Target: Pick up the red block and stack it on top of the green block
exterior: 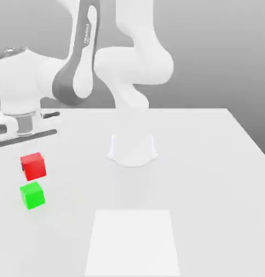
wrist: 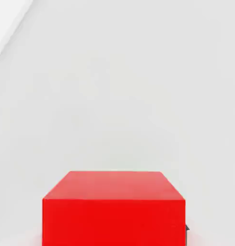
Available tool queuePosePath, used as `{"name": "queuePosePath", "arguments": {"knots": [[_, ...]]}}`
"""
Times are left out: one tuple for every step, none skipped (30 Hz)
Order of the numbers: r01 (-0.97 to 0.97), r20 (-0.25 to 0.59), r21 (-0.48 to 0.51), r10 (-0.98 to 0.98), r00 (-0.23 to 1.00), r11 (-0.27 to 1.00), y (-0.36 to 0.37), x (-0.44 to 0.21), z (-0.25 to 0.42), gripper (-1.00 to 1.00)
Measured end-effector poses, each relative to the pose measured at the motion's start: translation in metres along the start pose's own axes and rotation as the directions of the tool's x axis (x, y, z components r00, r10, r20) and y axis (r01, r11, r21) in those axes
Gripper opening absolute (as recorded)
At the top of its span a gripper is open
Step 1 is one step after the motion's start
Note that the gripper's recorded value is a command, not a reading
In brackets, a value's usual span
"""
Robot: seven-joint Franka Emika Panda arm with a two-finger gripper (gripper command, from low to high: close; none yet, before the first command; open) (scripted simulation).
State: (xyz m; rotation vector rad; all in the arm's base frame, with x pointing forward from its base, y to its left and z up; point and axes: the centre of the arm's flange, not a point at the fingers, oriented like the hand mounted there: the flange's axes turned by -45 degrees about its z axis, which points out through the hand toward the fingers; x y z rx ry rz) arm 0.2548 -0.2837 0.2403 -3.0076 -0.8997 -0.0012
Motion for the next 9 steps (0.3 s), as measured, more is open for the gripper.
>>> {"name": "queuePosePath", "arguments": {"knots": [[0.003, -0.002, 0.000, -0.003, 1.000, 1.000, 0.002, -0.002, 0.006, -1.00], [0.007, -0.003, 0.000, -0.007, 1.000, 1.000, 0.002, -0.002, 0.014, -1.00], [0.009, -0.004, 0.000, -0.009, 1.000, 1.000, 0.003, -0.002, 0.023, -1.00], [0.012, -0.005, 0.000, -0.012, 1.000, 1.000, 0.003, -0.001, 0.032, -1.00], [0.012, -0.004, 0.000, -0.012, 1.000, 1.000, 0.003, -0.002, 0.041, -1.00], [0.008, -0.002, 0.000, -0.008, 1.000, 1.000, 0.002, -0.003, 0.051, -1.00], [0.006, 0.000, 0.000, -0.006, 1.000, 1.000, 0.002, -0.005, 0.057, 1.00], [0.006, 0.000, 0.000, -0.006, 1.000, 1.000, 0.002, -0.005, 0.057, 1.00], [0.006, 0.000, 0.000, -0.006, 1.000, 1.000, 0.002, -0.005, 0.057, 1.00]]}}
